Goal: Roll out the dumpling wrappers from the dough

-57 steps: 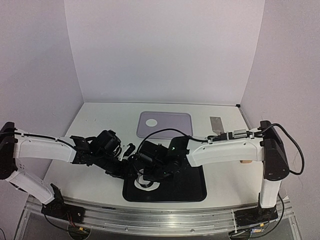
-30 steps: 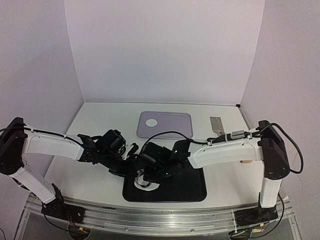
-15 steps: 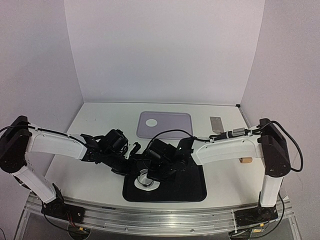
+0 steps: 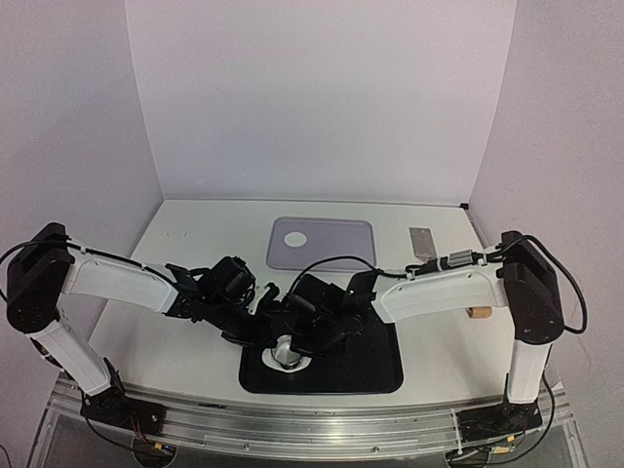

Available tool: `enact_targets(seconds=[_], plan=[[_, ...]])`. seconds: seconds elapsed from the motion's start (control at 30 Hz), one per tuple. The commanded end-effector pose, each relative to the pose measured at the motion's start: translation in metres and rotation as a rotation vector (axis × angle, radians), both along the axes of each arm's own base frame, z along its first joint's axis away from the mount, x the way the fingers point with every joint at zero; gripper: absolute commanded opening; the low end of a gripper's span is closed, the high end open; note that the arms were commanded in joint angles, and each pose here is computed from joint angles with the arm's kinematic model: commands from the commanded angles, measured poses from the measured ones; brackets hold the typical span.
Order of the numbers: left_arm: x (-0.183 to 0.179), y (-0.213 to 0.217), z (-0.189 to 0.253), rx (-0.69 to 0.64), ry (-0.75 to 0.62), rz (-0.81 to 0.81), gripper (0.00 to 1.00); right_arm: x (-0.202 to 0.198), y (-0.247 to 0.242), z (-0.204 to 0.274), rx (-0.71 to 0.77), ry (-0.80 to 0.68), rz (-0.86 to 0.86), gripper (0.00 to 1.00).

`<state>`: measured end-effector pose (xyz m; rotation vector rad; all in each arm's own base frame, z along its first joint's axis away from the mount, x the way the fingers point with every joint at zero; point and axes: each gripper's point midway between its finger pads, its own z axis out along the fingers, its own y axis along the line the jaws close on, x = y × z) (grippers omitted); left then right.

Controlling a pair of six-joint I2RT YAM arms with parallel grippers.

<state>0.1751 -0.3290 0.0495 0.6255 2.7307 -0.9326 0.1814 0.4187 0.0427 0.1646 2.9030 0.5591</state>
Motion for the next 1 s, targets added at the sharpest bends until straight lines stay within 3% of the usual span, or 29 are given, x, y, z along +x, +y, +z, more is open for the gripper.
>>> enact_targets(seconds=[0.0,0.43,0.63,0.97], plan=[[-0.017,-0.008,0.001,-0.015,0.042,-0.087,0.00,0.023,-0.033,-0.027,-0.110,-0.002,-0.097,0.00],[-0.035,0.025,-0.051,0.122,0.113,-0.077,0.00,0.007,-0.055,-0.072,-0.210,0.074,-0.096,0.00],[-0.052,0.045,-0.086,0.211,0.197,-0.089,0.00,0.005,-0.055,-0.073,-0.221,0.064,-0.077,0.00],[-0.068,0.076,-0.111,0.306,0.224,-0.091,0.00,0.017,-0.036,-0.062,-0.194,0.022,-0.063,0.00]])
